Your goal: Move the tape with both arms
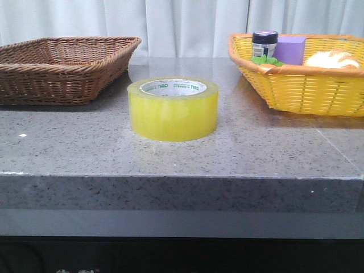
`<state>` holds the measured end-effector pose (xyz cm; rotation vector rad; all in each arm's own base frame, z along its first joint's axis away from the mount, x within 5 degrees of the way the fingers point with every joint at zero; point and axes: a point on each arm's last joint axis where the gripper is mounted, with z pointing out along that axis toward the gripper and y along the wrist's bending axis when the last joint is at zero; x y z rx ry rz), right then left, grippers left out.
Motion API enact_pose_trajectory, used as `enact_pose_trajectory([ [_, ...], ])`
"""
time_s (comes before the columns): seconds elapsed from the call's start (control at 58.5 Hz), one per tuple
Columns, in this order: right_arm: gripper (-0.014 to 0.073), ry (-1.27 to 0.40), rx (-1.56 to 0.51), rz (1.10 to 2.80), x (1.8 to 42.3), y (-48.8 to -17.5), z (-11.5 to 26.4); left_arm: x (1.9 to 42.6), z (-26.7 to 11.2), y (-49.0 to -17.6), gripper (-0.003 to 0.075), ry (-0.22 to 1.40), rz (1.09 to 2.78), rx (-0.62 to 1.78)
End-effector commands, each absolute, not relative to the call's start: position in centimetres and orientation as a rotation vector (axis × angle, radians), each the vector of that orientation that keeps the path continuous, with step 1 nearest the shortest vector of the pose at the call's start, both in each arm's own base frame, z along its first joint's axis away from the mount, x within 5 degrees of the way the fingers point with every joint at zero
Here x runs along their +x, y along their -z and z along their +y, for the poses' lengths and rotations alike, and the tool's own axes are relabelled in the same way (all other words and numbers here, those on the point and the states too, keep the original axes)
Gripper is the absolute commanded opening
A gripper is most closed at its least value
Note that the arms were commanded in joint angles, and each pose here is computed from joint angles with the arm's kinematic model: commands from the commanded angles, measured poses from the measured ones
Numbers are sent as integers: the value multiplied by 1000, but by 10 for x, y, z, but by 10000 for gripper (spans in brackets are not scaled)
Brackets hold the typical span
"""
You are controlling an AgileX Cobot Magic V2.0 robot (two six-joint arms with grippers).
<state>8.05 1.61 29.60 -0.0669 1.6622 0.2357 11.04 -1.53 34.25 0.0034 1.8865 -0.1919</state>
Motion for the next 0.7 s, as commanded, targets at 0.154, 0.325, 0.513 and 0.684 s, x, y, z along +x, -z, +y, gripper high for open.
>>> enact_pose_trajectory([
  [0.154,-68,-223,-64,1588,80,-308,15,143,-48,-368,586,328,1910,181],
  [0.325,-68,-223,-64,1588,80,-308,15,174,-91,-364,566,411,2039,347],
  [0.513,-68,-223,-64,1584,80,-309,15,198,-152,-362,564,463,2187,488],
  [0.684,-68,-223,-64,1580,80,-309,15,215,-195,-352,564,417,2325,499],
])
